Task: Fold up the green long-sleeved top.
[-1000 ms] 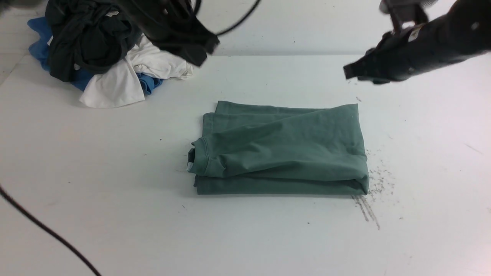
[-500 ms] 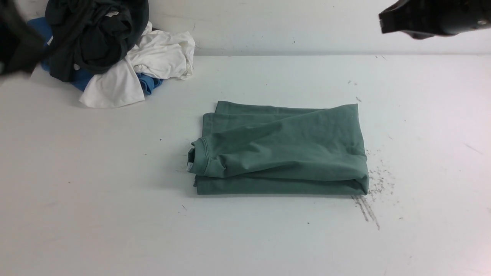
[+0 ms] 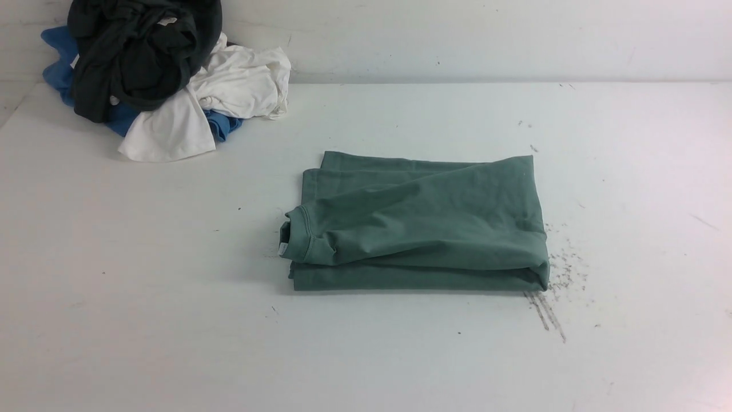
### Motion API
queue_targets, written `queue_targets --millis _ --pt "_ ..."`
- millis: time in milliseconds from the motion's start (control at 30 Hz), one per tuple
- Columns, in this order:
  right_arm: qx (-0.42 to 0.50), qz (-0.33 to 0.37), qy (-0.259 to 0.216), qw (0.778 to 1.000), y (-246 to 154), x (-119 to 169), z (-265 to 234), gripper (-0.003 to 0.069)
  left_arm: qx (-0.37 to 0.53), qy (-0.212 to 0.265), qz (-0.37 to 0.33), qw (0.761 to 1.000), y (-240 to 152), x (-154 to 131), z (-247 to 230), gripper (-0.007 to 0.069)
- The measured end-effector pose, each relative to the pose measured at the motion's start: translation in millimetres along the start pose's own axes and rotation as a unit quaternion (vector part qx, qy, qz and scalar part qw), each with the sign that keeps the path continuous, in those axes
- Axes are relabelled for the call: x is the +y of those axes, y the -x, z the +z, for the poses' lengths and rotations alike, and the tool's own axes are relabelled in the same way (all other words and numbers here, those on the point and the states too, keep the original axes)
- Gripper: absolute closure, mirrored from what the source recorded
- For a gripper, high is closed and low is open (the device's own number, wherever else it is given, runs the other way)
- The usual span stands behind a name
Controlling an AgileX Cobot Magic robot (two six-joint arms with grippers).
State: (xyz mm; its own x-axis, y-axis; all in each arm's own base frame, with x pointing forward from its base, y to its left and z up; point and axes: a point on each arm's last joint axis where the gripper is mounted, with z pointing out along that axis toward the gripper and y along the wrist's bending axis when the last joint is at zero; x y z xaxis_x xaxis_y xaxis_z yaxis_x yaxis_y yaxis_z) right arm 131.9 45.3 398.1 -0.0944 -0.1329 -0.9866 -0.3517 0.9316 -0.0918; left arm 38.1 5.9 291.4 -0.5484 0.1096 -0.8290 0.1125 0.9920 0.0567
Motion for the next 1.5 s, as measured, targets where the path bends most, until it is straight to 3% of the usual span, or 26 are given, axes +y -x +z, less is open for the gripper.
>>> queue_targets --millis 467,1267,1500 --pt "-0.095 0.000 -0.014 0.995 -13 3 -54 0.0673 -0.026 -0.003 0.000 1.000 -6 0 3 0.0633" --pt "-0.087 0.002 -0.012 0.996 -16 4 -54 0.0673 -0.026 -0.003 0.000 1.000 -6 0 3 0.0633" --pt "-0.068 0.016 -0.010 0.998 -56 8 -59 0.0673 -0.026 -0.003 0.000 1.000 -6 0 3 0.0633"
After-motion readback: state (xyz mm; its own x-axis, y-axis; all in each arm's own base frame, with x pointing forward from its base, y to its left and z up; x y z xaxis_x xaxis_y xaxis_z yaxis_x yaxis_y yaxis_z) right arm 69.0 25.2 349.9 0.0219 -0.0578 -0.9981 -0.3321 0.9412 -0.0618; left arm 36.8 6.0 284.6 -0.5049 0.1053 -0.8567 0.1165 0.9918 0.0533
